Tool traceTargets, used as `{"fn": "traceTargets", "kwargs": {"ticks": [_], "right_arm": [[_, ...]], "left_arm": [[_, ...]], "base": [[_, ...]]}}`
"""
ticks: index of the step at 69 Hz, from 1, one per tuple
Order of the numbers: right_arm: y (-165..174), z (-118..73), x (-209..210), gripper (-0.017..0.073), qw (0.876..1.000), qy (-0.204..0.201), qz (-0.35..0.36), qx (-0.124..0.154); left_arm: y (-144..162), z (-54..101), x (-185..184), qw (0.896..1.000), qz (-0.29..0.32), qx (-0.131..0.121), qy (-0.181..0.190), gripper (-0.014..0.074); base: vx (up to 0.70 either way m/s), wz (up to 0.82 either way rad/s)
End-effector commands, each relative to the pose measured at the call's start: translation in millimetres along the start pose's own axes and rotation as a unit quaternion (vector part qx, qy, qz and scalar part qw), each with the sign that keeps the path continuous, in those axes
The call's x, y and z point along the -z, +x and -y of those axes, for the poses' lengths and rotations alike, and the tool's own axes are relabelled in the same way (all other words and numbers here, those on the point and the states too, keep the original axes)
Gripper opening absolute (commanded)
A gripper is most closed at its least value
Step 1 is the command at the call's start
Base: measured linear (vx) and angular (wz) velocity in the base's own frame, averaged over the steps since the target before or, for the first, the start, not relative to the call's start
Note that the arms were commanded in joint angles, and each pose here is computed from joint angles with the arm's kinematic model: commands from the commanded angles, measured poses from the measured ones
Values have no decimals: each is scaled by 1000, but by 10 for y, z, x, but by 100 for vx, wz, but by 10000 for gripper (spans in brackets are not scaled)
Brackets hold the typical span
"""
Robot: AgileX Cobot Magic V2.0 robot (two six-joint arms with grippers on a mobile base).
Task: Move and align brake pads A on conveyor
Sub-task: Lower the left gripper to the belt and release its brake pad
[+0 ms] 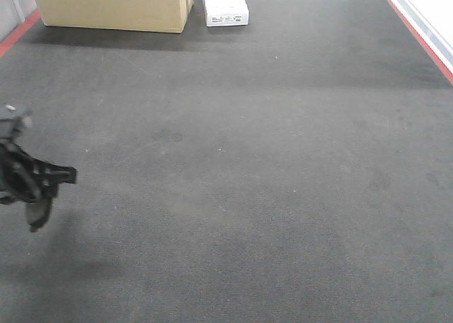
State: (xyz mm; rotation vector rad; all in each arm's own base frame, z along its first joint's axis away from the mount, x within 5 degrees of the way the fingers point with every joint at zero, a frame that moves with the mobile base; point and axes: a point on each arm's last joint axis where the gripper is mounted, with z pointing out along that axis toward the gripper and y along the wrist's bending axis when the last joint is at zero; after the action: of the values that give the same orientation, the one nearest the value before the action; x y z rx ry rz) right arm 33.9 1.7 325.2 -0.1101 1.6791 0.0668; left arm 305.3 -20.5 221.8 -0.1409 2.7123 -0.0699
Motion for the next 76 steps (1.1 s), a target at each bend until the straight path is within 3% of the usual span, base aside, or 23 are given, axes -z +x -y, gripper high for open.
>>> {"fn": "traceTargets", "kwargs": {"ticks": [1,16,37,49,60,76], "right_arm": [[-163,2,14,-5,998,2,55,7],[-163,2,14,-5,998,2,55,7],[-163,2,14,-5,998,2,55,7],[-163,2,14,-5,998,2,55,7],[-163,2,14,-5,998,2,55,7],[-163,2,14,-5,998,2,55,7]], "left_arm": [[-186,52,-59,999,29,-21,6,53],[-253,65,-452,999,-15,-51,-1,162],[-384,93,-408,998,-33,-55,0,485],[-428,101,-24,998,-3,-55,4,525],[-399,98,583,996,60,-57,12,524],[-77,38,1417,978,197,-57,28,524]], "base": [[0,0],[0,0],[0,0],[0,0],[0,0],[0,0]]}}
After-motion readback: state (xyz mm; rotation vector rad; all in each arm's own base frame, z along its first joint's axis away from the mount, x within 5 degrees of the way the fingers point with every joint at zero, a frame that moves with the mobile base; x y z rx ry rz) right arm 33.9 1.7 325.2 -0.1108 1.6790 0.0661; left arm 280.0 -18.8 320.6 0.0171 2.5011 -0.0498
